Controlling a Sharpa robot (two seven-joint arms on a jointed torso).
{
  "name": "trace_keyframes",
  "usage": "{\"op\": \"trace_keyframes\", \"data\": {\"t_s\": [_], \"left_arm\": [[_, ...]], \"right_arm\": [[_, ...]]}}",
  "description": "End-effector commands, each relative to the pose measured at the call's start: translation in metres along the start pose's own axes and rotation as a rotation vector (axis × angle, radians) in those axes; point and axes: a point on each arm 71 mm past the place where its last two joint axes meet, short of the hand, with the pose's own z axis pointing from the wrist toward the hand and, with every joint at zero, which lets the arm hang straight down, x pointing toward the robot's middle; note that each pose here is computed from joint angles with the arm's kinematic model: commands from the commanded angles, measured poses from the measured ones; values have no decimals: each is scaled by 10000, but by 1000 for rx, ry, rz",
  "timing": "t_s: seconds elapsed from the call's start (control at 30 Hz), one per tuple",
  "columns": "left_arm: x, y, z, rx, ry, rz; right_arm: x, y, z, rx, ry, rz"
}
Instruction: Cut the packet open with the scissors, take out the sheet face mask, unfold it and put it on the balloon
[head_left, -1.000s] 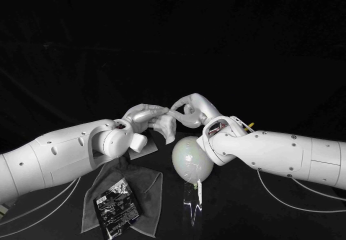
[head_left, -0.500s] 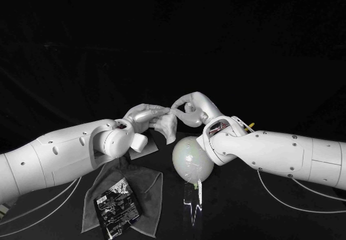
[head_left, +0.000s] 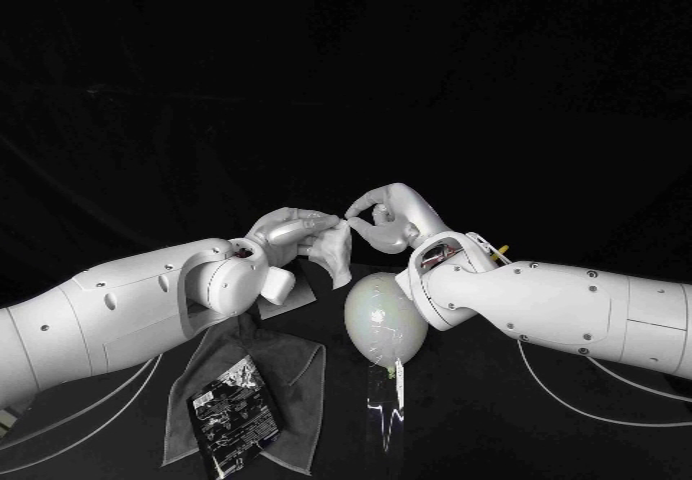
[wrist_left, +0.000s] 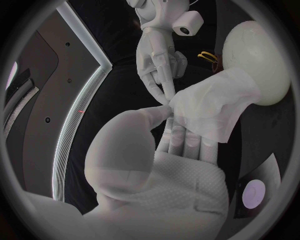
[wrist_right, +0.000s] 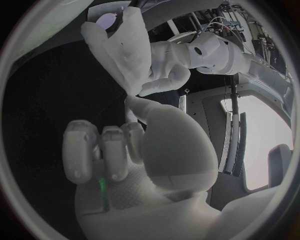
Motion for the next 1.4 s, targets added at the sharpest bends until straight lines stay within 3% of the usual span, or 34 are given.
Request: {"op": "trace_keyframes", "data": {"t_s": [0.03, 0.6, 1.03, 1.4], "left_arm": [[18, -25, 4, 19, 10, 0], [-13, -27, -1, 22, 0, -12], [3, -19, 6, 22, 15, -43], [-1, 10, 2, 13, 12, -54]], "right_arm": [[-21, 5, -17, -3, -20, -9], [-106, -9, -86, -30, -46, 36], [47, 38, -13, -34, 53, 17], [64, 28, -3, -27, 71, 4]]}}
